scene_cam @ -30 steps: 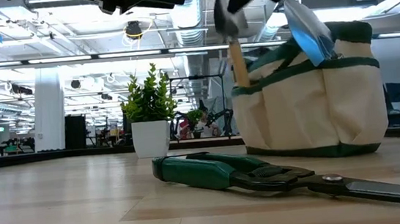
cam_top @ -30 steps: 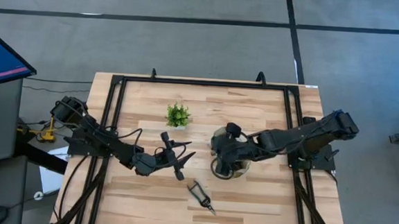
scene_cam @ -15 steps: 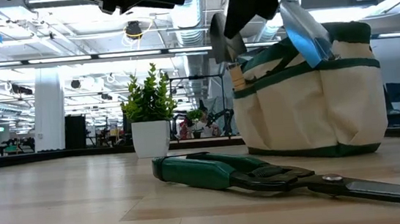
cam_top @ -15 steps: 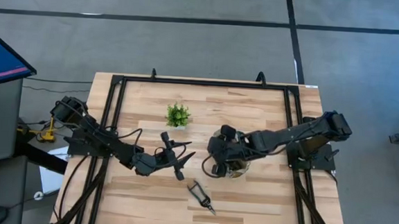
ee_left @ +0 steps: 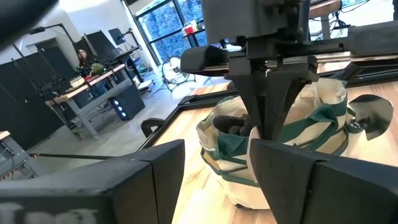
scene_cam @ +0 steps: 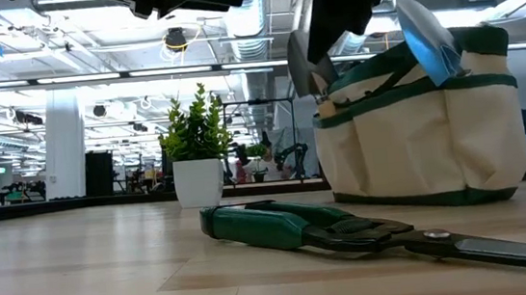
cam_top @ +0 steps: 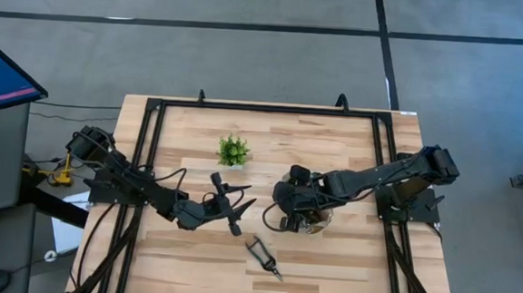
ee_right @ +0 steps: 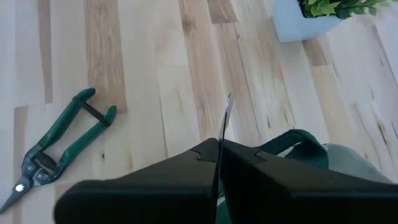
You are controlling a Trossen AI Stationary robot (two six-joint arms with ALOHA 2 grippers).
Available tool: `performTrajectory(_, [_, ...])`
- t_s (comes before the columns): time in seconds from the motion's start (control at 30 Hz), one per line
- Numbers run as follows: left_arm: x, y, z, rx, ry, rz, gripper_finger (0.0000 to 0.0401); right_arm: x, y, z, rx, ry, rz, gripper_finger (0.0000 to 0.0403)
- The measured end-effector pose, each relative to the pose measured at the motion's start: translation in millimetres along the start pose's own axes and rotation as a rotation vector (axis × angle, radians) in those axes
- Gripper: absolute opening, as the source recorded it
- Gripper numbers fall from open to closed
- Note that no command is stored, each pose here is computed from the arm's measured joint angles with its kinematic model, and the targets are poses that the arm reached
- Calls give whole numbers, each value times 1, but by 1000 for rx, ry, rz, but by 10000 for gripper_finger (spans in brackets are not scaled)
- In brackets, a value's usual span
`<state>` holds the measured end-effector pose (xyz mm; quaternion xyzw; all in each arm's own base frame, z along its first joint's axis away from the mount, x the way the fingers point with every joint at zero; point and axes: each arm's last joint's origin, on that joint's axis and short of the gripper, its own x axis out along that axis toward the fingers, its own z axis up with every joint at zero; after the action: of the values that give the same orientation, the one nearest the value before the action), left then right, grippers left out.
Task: Pick & Place Garden tools in Gardening bag
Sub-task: Put the brown trowel into the white gardening bag, then put the green fruit pruner into the white gardening bag
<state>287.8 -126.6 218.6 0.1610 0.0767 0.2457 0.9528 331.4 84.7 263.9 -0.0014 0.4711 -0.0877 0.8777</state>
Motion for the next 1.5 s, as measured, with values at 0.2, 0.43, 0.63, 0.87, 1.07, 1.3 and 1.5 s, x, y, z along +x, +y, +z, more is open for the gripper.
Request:
performTrajectory(0.2, [0, 0, 0, 0, 0, 0, 172, 0, -1, 0, 3, 3, 5, 0])
performTrajectory(0.43, [0, 0, 0, 0, 0, 0, 171, 0, -1, 0, 4, 4, 11, 6])
performTrajectory(0.63, [0, 0, 0, 0, 0, 0, 169, 0, 0, 0, -16, 6, 11, 50])
performTrajectory(0.87, [0, 0, 0, 0, 0, -1, 168, -9, -3, 1, -21, -20, 22, 115])
performTrajectory(1.07, [-1, -1, 0, 2, -1, -4, 168, -44, -4, 2, -18, -109, 66, 109])
performTrajectory(1.3, [-10, -8, 1, 21, -12, -50, 168, -92, 16, -12, -61, -224, 122, 43])
performTrajectory(1.5, [-22, -8, 11, -35, -63, -355, 142, -113, 52, -38, -176, -288, 40, 11])
